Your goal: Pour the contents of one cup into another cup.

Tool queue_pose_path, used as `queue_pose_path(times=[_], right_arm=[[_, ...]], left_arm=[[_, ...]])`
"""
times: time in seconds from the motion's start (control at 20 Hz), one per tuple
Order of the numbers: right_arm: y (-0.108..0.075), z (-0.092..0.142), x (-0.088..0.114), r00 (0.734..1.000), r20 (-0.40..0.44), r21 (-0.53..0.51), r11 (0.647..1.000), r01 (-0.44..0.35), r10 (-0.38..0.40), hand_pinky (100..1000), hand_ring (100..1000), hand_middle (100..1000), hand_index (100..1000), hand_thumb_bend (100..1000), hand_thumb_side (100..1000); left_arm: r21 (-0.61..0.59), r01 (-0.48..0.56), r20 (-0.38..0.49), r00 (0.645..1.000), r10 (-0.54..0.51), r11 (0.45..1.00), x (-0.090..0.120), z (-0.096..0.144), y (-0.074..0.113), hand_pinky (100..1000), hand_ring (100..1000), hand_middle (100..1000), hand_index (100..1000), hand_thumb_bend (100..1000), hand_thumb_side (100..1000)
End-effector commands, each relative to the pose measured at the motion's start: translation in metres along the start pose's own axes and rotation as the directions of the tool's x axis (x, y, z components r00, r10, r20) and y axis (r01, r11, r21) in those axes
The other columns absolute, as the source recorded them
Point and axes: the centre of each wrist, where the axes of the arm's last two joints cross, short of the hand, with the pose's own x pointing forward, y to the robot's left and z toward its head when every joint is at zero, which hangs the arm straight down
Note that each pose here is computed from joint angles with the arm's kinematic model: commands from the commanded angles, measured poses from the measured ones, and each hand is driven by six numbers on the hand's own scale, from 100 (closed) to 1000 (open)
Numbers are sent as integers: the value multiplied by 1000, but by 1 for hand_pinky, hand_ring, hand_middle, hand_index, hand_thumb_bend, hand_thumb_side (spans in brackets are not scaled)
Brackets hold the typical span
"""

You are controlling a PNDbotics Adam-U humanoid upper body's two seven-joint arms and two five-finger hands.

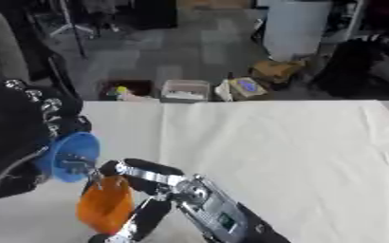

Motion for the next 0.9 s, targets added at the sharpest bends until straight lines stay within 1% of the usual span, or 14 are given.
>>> queue_pose_path(times=[0.05, 0.9], right_arm=[[-8, 0, 7, 1000, 14, -11, 1000, -19, 19, 121, 215, 386, 450, 288, 100], [-8, 0, 7, 1000, 14, -15, 1000, -19, 19, 118, 215, 387, 448, 299, 100]], left_arm=[[19, 37, -3, 999, -37, 999, -4, 1, 9, 114, 100, 110, 450, 377, 100], [15, 71, 9, 997, -71, 997, -5, 1, 9, 127, 100, 110, 451, 373, 100]])
